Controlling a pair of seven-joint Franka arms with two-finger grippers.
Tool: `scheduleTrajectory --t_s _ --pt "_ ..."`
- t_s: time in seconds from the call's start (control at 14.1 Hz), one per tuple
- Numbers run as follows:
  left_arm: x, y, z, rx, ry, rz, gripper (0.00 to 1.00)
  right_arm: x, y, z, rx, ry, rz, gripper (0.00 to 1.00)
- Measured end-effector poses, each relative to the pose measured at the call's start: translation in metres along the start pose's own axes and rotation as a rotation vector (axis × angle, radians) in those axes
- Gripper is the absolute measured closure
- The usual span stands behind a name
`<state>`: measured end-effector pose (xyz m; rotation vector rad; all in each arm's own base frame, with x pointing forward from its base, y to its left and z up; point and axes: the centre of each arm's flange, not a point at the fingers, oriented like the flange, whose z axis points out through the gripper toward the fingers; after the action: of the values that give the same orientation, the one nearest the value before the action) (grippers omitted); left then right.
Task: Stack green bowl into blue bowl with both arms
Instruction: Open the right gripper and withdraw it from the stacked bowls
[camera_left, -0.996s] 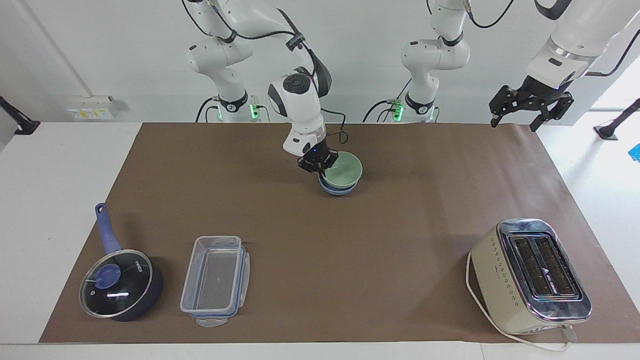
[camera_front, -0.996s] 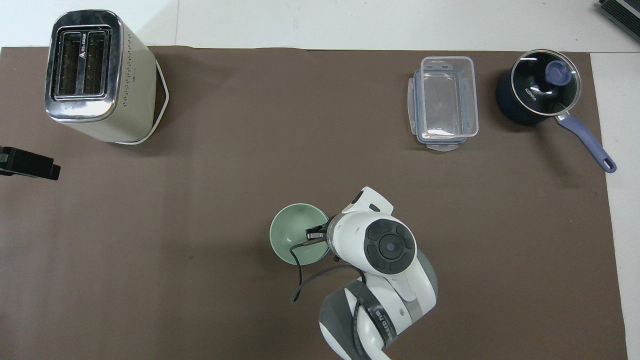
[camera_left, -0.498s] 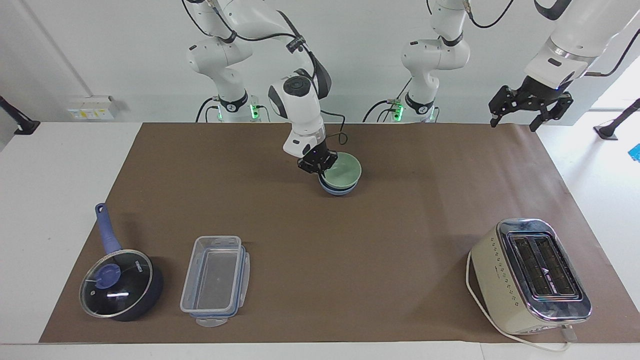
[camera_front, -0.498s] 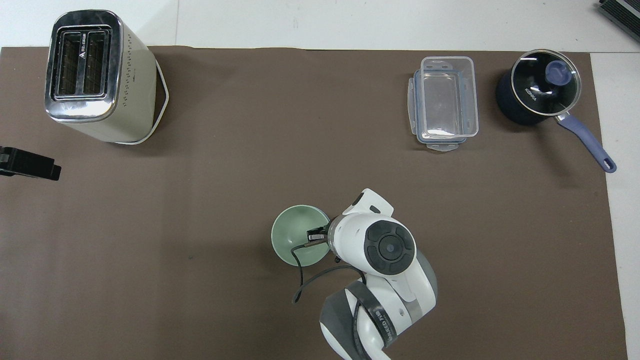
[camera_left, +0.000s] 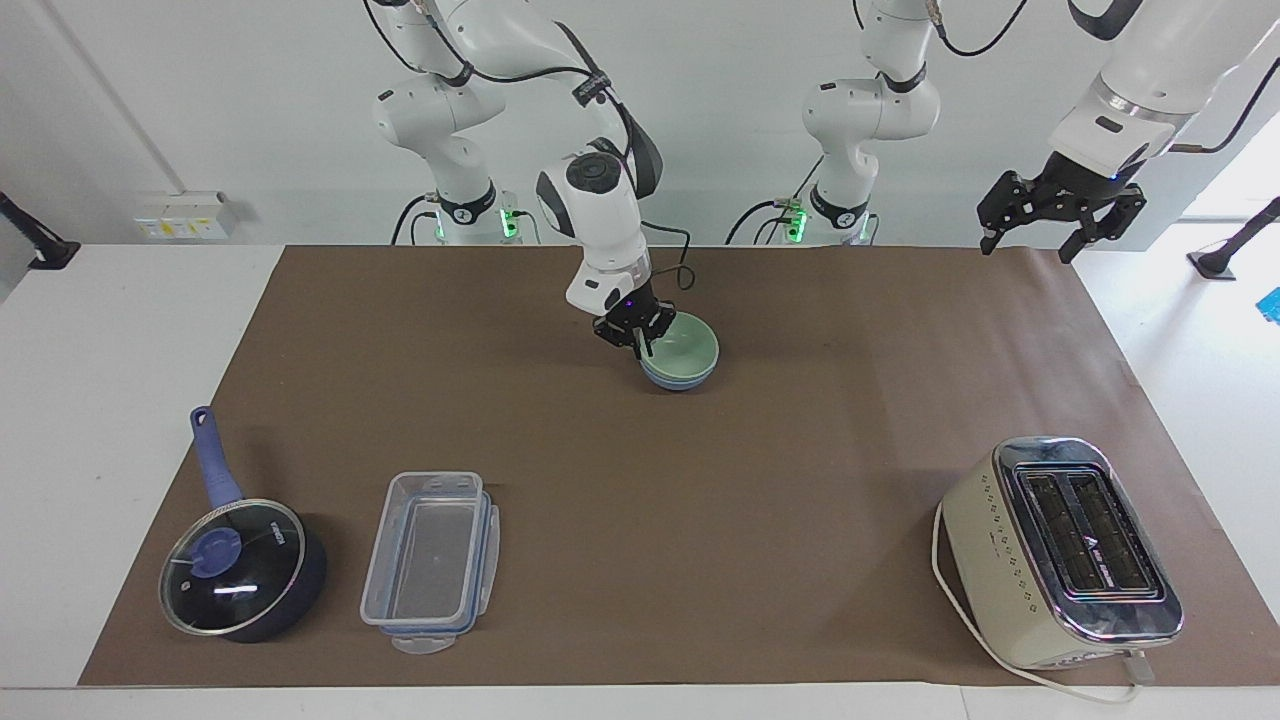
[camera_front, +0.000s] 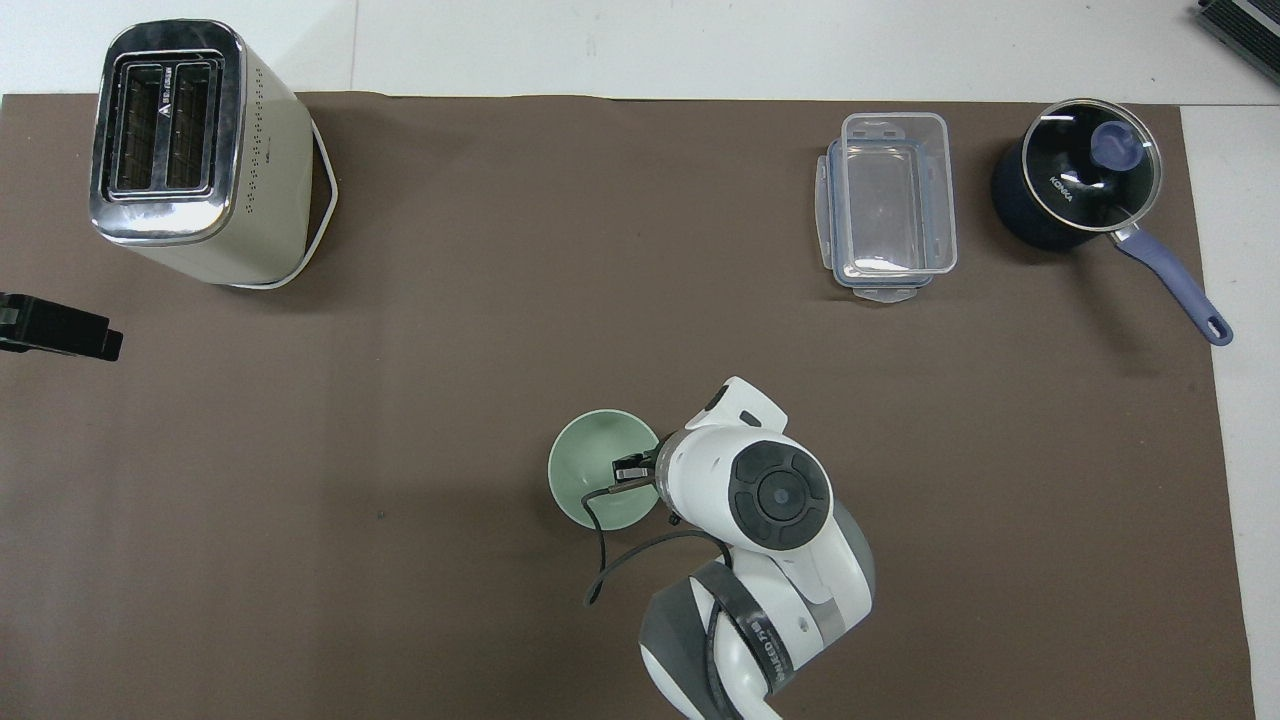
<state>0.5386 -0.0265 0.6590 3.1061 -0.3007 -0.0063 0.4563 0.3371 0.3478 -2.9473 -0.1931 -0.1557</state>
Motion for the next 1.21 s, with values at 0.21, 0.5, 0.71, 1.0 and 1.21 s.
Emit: scheduleTrajectory --t_s 0.21,0.5,0.71,1.0,1.21 --pt "0.000 0.000 0.000 0.000 0.000 0.000 0.00 0.011 -0.005 -0.018 0.016 0.031 0.004 0.45" --pt "0.000 0.000 0.000 0.000 0.000 0.000 0.00 0.038 0.010 -0.074 0.013 0.037 0.042 0.01" --pt "0.000 0.000 0.000 0.000 0.000 0.000 0.00 0.064 0.047 -0.122 -0.073 0.050 0.054 0.00" --pt "0.000 0.001 0.000 0.000 0.001 0.001 0.00 0.091 0.085 -0.181 -0.120 0.052 0.119 0.00" --pt "0.000 0.001 0.000 0.000 0.001 0.001 0.00 0.098 0.103 -0.231 -0.126 0.062 0.161 0.00"
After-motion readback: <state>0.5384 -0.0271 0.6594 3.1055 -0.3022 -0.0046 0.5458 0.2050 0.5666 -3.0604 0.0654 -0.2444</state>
